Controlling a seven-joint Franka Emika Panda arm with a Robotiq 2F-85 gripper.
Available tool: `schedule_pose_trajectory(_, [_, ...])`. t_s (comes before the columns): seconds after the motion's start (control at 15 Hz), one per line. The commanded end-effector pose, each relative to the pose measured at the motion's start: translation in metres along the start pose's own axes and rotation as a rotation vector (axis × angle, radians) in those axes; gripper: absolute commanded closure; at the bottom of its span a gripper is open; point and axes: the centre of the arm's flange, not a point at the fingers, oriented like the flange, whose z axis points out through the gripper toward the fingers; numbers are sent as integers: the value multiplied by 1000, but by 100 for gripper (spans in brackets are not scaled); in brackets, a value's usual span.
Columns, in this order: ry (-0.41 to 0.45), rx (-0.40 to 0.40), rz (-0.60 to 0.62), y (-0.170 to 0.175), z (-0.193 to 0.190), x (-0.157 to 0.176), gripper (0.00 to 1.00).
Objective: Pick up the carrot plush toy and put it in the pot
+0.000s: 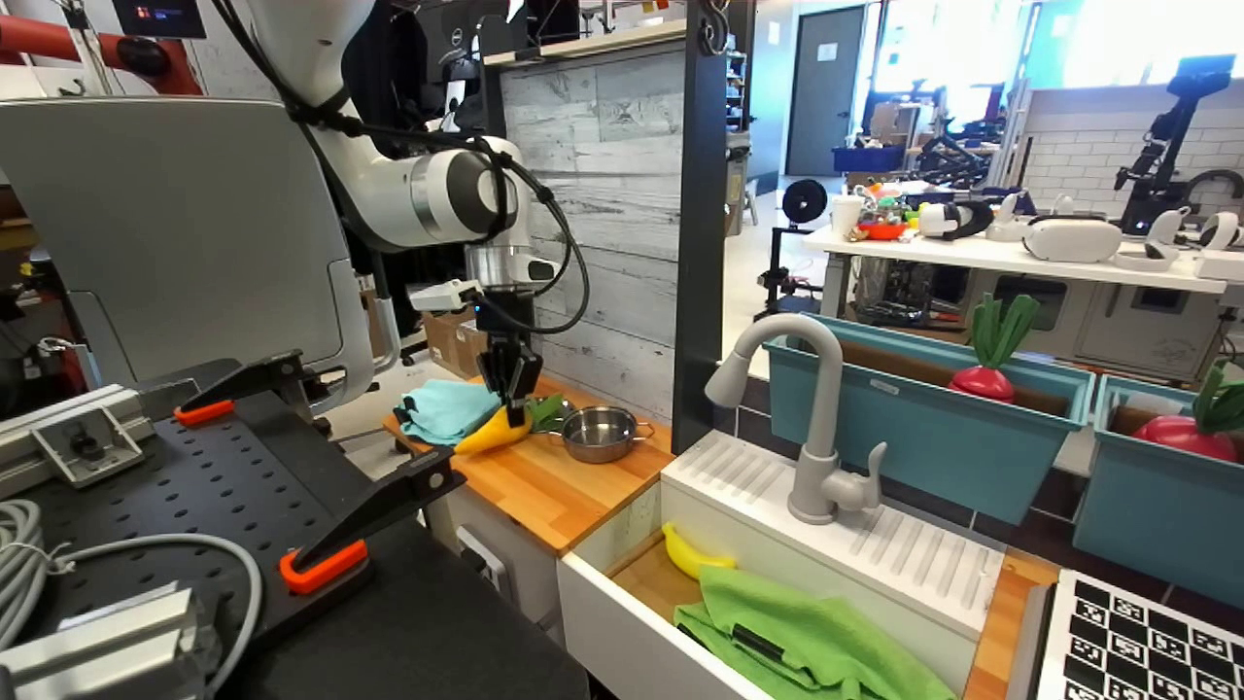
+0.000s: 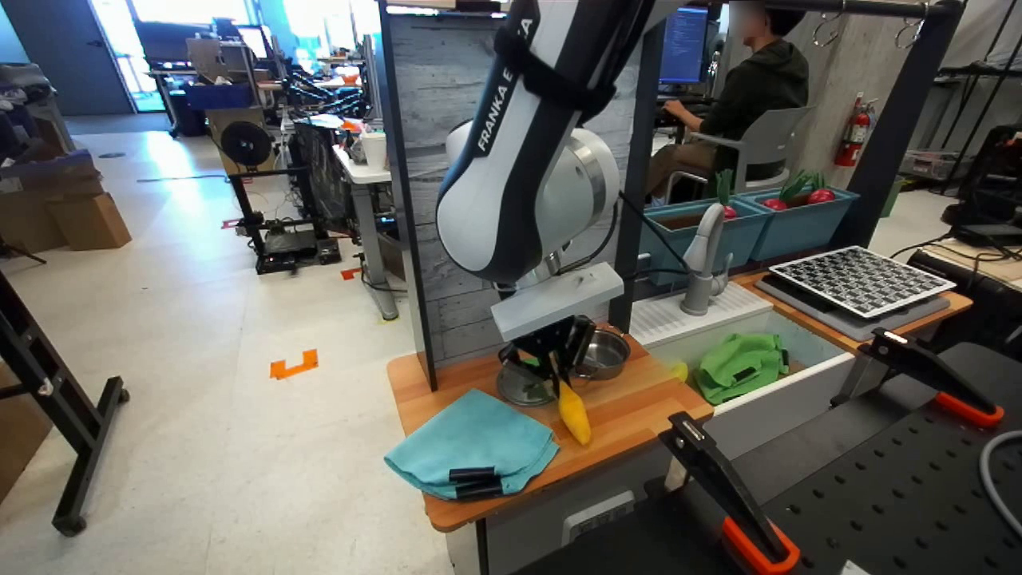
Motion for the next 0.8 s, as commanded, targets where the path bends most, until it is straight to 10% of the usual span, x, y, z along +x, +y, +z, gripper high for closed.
schedule_pose_trajectory(0.0, [16,-1,-21,22,-22,-13,98])
schedule_pose_trajectory(0.73, [38,-2,87,96,-52,8,98])
